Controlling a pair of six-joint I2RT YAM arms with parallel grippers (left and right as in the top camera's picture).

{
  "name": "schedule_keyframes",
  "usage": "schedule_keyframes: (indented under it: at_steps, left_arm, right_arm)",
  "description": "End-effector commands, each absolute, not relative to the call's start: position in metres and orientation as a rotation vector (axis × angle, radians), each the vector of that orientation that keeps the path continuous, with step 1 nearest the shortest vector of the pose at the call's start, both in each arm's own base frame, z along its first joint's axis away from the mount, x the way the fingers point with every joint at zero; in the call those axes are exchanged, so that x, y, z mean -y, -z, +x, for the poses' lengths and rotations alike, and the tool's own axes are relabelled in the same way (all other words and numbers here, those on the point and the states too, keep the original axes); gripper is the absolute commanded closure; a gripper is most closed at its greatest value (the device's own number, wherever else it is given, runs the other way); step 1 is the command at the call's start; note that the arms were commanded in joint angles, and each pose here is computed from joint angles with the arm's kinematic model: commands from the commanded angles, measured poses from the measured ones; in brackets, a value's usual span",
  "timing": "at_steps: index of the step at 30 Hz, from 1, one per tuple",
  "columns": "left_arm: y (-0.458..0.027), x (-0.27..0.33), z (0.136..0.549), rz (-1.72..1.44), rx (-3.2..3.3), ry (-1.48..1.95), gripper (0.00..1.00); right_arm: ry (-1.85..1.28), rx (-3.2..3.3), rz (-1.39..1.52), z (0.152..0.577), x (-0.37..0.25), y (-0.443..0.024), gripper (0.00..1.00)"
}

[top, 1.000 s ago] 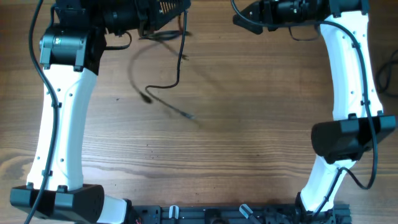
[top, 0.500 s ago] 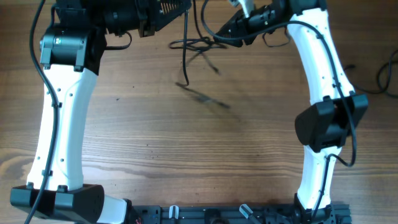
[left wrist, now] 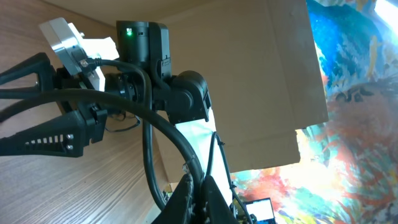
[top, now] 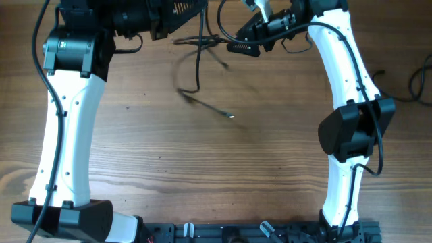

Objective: Untangle cables

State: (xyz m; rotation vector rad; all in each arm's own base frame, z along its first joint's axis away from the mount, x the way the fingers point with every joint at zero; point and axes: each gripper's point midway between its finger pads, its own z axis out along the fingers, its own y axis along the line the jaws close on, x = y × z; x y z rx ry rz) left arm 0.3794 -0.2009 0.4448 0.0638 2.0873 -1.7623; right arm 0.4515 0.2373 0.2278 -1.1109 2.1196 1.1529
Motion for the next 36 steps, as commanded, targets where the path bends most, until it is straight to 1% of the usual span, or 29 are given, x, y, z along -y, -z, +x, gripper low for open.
schedule_keyframes:
  at_steps: [1,3,4,6,7,8,9,12,14,17,20,23,25,28,30,33,36]
  left_arm:
    - [-0.460,0.201,0.367,0.105,-2.062,1.786,0.96]
    - [-0.460,0.202,0.367,0.105,-2.062,1.786,0.96]
    - [-0.460,0.202,0.367,0.105,-2.063,1.787,0.96]
    - [-0.460,0.202,0.367,0.106,-2.063,1.789,0.96]
    - [-0.460,0.202,0.367,0.104,-2.064,1.790,0.96]
    - [-0.460,0.202,0.367,0.104,-2.064,1.791,0.96]
    - [-0.460,0.202,0.367,0.104,-2.064,1.790,0.96]
    - [-0.460,0.199,0.369,0.097,-2.059,1.775,0.96]
    - [-0.458,0.192,0.376,0.097,-2.038,1.719,0.96]
    - [-0.452,0.177,0.391,0.053,-2.024,1.614,0.96]
    - [-0.434,0.150,0.413,-0.131,-2.055,1.468,0.96]
    - [-0.392,0.094,0.442,-0.386,-2.115,1.073,0.96]
    - [-0.366,0.056,0.450,-0.554,-2.149,0.798,0.96]
    - [-0.336,-0.004,0.443,-0.767,-2.168,0.374,0.96]
    - [-0.323,-0.034,0.434,-0.862,-2.171,0.155,0.96]
    - [-0.309,-0.062,0.422,-0.937,-2.175,-0.070,0.96]
    - [-0.301,-0.080,0.417,-0.977,-2.172,-0.202,0.96]
  right_arm:
    - [-1.149,-2.017,-1.214,0.449,-0.244,-0.226,0.17]
    - [-1.117,-1.984,-1.252,0.450,-0.246,-0.225,0.18]
    - [-1.097,-1.982,-1.258,0.452,-0.247,-0.224,0.21]
    - [-1.070,-1.978,-1.265,0.456,-0.248,-0.223,0.37]
    - [-1.069,-1.977,-1.264,0.456,-0.248,-0.223,0.47]
    - [-1.072,-1.979,-1.261,0.456,-0.248,-0.223,0.53]
    - [-1.071,-1.982,-1.260,0.456,-0.247,-0.223,0.63]
    - [-1.038,-2.078,-1.202,0.460,-0.240,-0.216,0.81]
    - [-0.984,-2.182,-1.131,0.467,-0.231,-0.207,0.96]
    - [-0.953,-2.308,-1.006,0.472,-0.219,-0.200,0.96]
    - [-0.943,-2.430,-0.842,0.477,-0.206,-0.194,0.96]
    - [-0.785,-2.649,-0.467,0.493,-0.173,-0.178,0.96]
    - [-0.628,-2.746,-0.207,0.501,-0.145,-0.167,0.96]
    - [-0.459,-2.792,0.039,0.508,-0.111,-0.158,0.96]
    - [-0.424,-2.795,0.106,0.510,-0.098,-0.157,0.96]
    - [-0.362,-2.801,0.224,0.512,-0.072,-0.155,0.96]
    - [-0.308,-2.807,0.317,0.511,-0.045,-0.152,0.96]
